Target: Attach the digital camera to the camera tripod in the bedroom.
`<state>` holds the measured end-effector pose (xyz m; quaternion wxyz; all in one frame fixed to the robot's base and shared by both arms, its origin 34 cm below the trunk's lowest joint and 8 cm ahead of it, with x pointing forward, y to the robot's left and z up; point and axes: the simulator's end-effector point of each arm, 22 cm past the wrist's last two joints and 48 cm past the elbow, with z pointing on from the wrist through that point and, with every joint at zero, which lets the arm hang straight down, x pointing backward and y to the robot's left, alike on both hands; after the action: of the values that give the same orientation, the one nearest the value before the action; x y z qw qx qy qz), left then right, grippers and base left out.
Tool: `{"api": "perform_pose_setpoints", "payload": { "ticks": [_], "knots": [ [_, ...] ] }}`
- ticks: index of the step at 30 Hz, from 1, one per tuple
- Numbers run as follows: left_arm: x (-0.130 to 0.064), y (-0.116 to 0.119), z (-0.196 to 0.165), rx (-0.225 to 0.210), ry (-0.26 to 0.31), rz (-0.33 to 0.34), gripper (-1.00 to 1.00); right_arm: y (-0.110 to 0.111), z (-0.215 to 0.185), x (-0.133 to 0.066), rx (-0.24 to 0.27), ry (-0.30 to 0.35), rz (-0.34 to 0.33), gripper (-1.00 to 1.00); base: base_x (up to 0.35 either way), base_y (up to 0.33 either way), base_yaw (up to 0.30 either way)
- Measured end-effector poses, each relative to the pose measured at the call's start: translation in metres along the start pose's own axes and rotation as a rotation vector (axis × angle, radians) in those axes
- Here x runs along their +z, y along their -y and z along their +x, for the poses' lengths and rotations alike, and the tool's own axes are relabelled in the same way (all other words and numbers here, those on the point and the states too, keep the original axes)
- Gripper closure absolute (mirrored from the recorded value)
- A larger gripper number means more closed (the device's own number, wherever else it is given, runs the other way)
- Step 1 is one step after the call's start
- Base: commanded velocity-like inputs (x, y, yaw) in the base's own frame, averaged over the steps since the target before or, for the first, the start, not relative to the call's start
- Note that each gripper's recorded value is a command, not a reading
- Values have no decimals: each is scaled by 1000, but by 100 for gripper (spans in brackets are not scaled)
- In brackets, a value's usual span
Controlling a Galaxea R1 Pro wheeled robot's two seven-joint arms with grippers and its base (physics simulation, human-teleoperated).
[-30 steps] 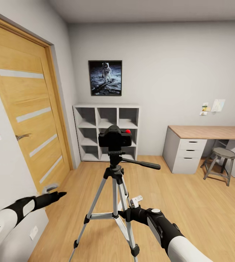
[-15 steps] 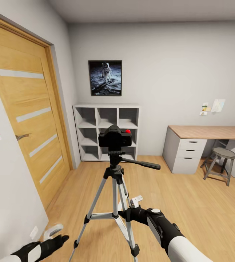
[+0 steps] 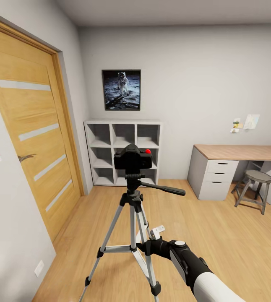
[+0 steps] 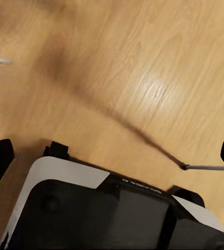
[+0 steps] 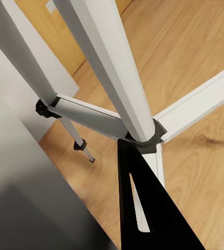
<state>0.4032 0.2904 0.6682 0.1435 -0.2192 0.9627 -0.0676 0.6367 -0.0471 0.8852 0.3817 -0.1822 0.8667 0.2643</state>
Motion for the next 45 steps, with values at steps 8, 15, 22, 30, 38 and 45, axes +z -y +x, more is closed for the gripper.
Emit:
{"api": "perform_pose_setpoints", "payload": {
  "ticks": [8,15,22,30,38,45],
  "knots": [
    [-2,-50,53,-3,-66,-176,-100,0,0,0,0,0,0,100,0,0,0],
    [-3,-59,70,-3,-82,-201,-100,0,0,0,-2,0,-1,100,0,0,0],
    [-3,-61,83,-4,-105,-206,-100,5,4,0,-30,-16,24,-100,0,0,0],
    [-3,-57,92,-3,-114,-201,-100,6,4,0,-30,-17,24,-100,0,0,0],
    [-3,-56,92,-2,-112,-200,-100,8,5,-1,-33,-18,28,-100,0,0,0],
    [-2,-55,93,-1,-111,-200,-100,10,5,-1,-37,-20,30,-100,-52,0,0]
  ]
}}
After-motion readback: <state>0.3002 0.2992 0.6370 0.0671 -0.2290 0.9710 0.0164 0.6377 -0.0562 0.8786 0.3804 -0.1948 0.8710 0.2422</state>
